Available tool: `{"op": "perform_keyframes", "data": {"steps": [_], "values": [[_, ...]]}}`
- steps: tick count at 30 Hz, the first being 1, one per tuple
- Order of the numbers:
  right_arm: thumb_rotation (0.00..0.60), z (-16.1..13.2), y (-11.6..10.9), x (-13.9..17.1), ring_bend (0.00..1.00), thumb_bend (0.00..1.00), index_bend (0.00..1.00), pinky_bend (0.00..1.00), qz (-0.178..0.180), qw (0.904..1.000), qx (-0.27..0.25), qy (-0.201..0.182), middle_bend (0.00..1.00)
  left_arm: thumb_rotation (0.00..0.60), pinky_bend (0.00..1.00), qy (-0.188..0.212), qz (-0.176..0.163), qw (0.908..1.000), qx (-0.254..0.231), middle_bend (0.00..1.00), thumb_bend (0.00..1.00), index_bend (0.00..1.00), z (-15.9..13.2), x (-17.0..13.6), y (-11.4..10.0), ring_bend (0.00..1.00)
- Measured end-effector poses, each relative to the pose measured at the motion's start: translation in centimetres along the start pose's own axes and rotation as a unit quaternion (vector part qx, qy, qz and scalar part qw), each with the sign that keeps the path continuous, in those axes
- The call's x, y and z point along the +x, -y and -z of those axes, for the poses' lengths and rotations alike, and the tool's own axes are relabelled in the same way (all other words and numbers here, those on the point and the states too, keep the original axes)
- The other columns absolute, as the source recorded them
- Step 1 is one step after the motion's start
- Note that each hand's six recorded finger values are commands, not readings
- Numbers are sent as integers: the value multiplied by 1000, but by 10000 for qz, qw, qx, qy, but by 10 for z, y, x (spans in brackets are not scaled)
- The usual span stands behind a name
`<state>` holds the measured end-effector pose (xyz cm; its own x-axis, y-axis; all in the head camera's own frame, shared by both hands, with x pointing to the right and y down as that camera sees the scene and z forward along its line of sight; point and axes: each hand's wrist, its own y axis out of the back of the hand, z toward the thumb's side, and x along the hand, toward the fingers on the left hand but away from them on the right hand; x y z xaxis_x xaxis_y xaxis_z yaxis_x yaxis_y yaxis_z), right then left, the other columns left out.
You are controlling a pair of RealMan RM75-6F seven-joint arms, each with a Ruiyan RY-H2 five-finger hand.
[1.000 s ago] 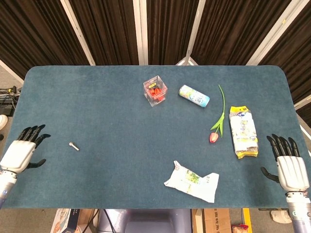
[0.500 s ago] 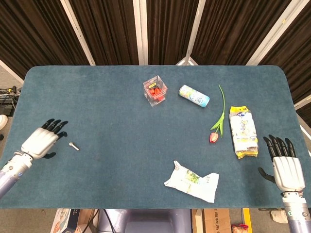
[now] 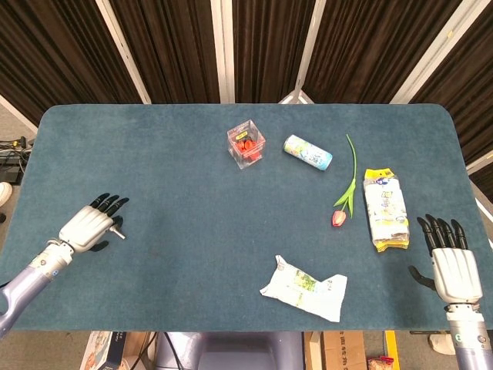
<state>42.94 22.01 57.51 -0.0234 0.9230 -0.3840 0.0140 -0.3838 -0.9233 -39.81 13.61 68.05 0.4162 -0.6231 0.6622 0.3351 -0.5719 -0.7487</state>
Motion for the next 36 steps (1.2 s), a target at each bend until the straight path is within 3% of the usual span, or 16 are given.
{"op": "perform_keyframes", "data": {"steps": [15,36], "values": [[600,2,3,-2,96,193,111,32,-55,10000,-17,71,103,600,51,200,-102,9995,206,29,411,453,-13,18,11,21],[600,3,4,-3,96,193,111,31,-54,9999,-70,115,103,600,51,251,-33,9991,331,48,447,496,-16,20,20,21]]}}
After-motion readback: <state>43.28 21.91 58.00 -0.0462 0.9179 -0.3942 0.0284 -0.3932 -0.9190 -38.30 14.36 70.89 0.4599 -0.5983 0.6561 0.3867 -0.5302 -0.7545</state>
